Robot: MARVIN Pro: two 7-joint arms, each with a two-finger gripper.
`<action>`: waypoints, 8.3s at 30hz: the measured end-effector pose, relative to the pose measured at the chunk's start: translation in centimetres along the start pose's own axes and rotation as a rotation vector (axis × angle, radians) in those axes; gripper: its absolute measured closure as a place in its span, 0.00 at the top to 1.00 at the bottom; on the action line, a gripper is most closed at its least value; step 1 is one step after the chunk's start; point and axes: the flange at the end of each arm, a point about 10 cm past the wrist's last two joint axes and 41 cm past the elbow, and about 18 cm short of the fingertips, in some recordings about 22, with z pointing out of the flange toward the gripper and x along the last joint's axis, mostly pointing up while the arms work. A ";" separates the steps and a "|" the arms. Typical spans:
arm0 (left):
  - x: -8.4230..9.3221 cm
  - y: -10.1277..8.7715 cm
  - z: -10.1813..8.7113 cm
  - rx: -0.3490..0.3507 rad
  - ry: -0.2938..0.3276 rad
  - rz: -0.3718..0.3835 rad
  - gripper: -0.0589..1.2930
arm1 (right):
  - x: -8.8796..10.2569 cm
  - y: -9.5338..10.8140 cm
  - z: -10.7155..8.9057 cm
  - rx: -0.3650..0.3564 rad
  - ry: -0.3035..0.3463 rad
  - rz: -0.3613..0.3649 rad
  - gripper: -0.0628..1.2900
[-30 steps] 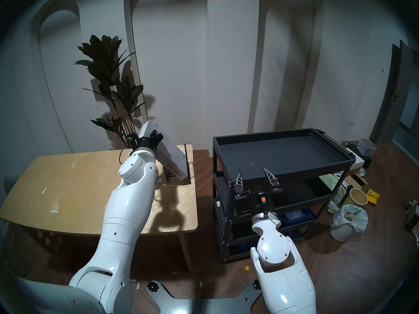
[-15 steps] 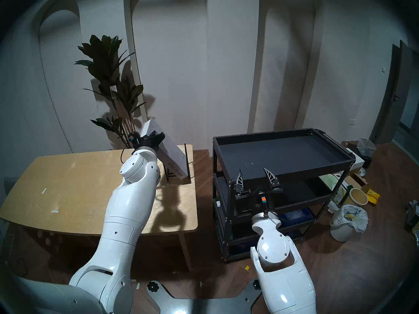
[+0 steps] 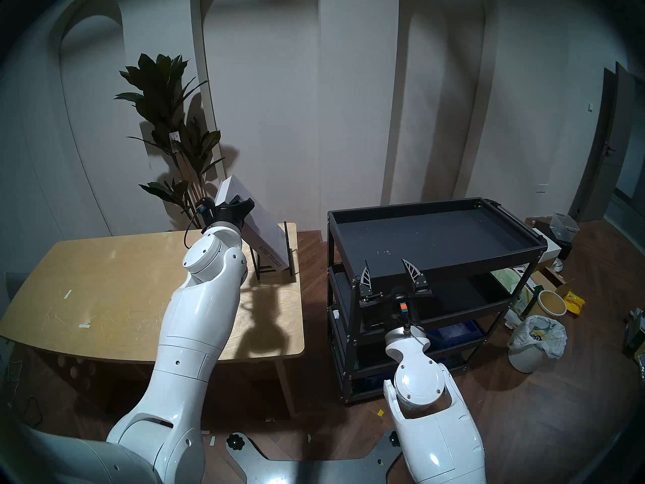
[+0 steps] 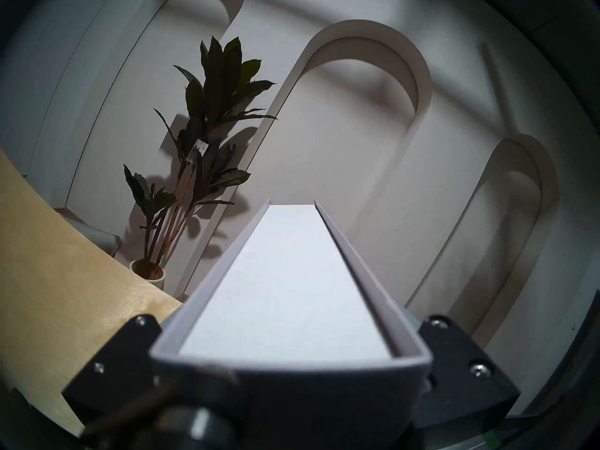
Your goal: Transfer books between table and cart
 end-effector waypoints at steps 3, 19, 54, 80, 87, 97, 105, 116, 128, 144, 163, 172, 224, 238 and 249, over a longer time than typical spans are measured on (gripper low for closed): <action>0.9 0.6 -0.5 -0.003 0.025 0.009 0.47 | 0.2 -0.6 0.1 0.021 0.005 0.006 0.95; 4.9 4.1 -3.8 0.023 0.127 0.074 0.47 | 2.9 -6.3 0.9 0.195 0.154 -0.160 0.95; 7.3 10.8 -10.4 -0.022 0.112 0.183 0.47 | 5.2 -15.7 6.3 0.265 0.250 0.051 0.95; 4.6 13.6 -11.2 -0.065 0.148 0.326 0.46 | 7.3 -18.4 8.5 0.292 0.219 0.139 0.95; 4.3 13.8 -11.1 -0.063 0.135 0.332 0.46 | 7.7 -18.4 9.0 0.271 0.239 0.139 0.95; 4.2 14.0 -11.1 -0.034 0.126 0.322 0.46 | 8.3 -18.1 10.0 0.210 0.255 0.148 0.95; 4.6 13.6 -11.0 -0.001 0.131 0.305 0.46 | 9.2 -17.6 10.7 0.154 0.266 0.178 0.95; 5.0 14.1 -11.2 -0.006 0.131 0.299 0.46 | 9.7 -17.7 11.1 0.124 0.284 0.188 0.95; 4.6 14.6 -11.4 -0.027 0.106 0.323 0.46 | 9.9 -18.5 11.5 0.116 0.301 0.181 0.95; 4.6 14.6 -11.3 -0.044 0.107 0.320 0.46 | 9.7 -19.1 12.0 0.098 0.305 0.165 0.47; 7.2 18.3 -17.1 -0.441 0.240 0.221 0.96 | 9.8 -15.4 14.7 -0.037 0.258 0.171 0.44; 10.9 18.0 -19.8 -0.548 0.374 0.209 0.96 | 9.8 -9.1 18.0 -0.193 0.210 0.199 0.44; 1.2 0.2 -3.5 -0.269 0.092 0.717 0.96 | 5.1 6.0 22.1 0.226 -0.202 0.205 0.44; 0.3 0.6 -3.3 -0.263 0.106 0.724 0.96 | 1.0 6.4 21.2 0.227 -0.136 0.277 0.44; 0.0 0.8 -3.4 -0.258 0.107 0.727 0.96 | -1.1 4.7 20.5 0.232 -0.062 0.342 0.44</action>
